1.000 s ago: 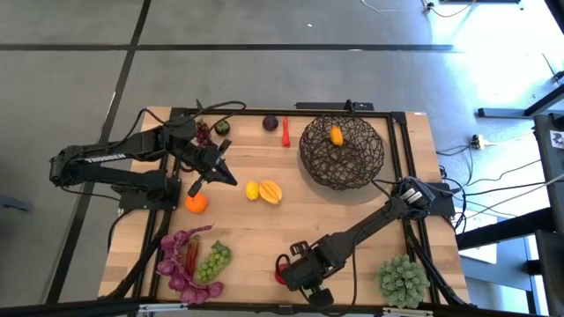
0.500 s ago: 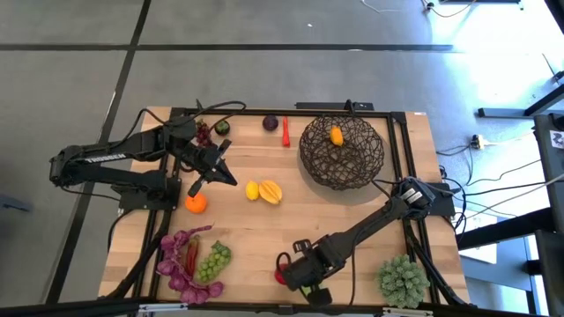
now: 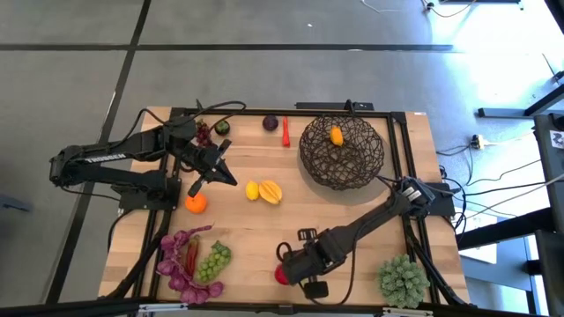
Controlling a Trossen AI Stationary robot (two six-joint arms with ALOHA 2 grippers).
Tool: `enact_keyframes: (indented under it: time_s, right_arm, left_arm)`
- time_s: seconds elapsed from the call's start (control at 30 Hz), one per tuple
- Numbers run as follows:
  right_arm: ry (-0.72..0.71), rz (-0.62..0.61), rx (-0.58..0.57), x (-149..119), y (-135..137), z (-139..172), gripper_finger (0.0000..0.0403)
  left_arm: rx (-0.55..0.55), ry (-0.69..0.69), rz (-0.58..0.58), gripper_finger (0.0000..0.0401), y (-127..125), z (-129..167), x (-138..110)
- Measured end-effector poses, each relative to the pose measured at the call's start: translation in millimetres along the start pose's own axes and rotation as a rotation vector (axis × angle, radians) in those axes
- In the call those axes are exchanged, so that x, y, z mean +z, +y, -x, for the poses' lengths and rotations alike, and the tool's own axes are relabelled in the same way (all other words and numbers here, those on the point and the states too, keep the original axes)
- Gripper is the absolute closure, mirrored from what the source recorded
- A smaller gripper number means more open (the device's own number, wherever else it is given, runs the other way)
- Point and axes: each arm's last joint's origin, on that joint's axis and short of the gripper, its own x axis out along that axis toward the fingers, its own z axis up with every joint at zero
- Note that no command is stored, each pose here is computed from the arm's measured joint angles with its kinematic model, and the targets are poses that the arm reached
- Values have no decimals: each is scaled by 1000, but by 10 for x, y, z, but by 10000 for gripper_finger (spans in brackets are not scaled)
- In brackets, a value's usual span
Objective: Build produce basket
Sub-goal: Put the green pear into the black wire basket
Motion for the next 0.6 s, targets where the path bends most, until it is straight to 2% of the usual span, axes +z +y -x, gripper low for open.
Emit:
enact_keyframes:
  time_s: [0.17,0.27,0.4,0.6]
  right_arm:
    - [-26,-70,-53,51,-61,200,403]
    - [-58,-152,-96,102,-147,376,403]
    - [-106,-242,-191,144,-288,604,403]
    - [-172,-372,-344,171,-541,891,403]
  left_arm:
    - [0,0,-1,401,0,0,0]
    - [0,0,-11,401,0,0,0]
    - [3,-2,-75,401,1,0,2]
    - [52,2,-91,401,16,0,4]
